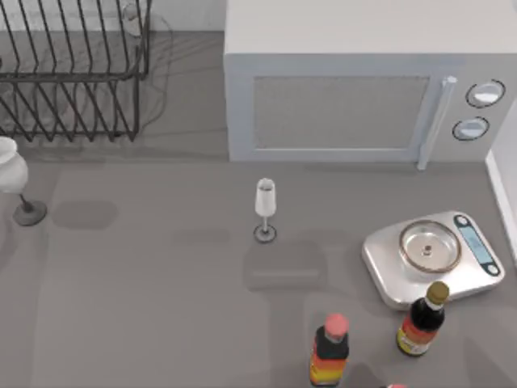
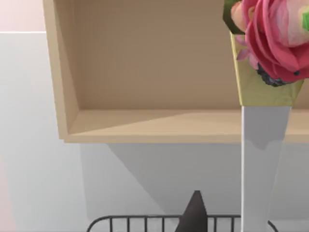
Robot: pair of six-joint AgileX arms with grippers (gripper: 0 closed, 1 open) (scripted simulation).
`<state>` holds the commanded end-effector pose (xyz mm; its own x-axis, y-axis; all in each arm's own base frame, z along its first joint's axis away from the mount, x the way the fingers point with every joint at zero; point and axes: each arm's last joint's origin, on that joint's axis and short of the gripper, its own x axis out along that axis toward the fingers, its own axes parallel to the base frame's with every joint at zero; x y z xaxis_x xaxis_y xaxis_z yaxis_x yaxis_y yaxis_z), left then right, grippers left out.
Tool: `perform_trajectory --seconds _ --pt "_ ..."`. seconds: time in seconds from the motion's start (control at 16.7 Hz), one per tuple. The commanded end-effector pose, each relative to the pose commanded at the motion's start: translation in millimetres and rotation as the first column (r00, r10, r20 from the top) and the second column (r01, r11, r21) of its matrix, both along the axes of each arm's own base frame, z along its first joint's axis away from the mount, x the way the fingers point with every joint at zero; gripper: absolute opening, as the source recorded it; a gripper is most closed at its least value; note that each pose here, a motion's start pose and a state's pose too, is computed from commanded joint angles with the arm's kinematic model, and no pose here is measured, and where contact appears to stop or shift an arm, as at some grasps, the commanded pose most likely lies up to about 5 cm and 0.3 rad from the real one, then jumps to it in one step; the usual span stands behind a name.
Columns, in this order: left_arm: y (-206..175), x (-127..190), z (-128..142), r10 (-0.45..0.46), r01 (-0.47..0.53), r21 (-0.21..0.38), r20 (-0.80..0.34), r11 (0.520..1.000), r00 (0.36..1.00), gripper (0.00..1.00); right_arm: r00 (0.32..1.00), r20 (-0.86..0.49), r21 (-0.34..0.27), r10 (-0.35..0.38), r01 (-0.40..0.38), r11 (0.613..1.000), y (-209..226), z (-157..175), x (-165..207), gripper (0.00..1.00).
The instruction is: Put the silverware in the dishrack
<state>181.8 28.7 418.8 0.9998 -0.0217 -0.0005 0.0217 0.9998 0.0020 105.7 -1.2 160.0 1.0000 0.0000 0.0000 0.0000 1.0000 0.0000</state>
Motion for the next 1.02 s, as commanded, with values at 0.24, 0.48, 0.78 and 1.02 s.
perform_trajectory --seconds 0.24,0.48,0.78,1.02 --pt "2 21 -5 -0.002 0.002 -0.001 0.000 1.000 1.000 0.00 1.000 0.000 0.000 0.000 0.000 1.000 0 0 0 1.00" --pt "9 86 -36 0.002 -0.002 -0.003 -0.006 1.000 1.000 0.00 1.000 0.000 0.000 0.000 0.000 1.000 0 0 0 1.00" --pt "9 166 -114 0.004 -0.004 0.002 0.016 1.000 1.000 0.00 1.000 0.000 0.000 0.000 0.000 1.000 0 0 0 1.00" --pt "1 194 -175 0.002 -0.002 0.000 0.013 1.000 1.000 0.00 1.000 0.000 0.000 0.000 0.000 1.000 0 0 0 1.00"
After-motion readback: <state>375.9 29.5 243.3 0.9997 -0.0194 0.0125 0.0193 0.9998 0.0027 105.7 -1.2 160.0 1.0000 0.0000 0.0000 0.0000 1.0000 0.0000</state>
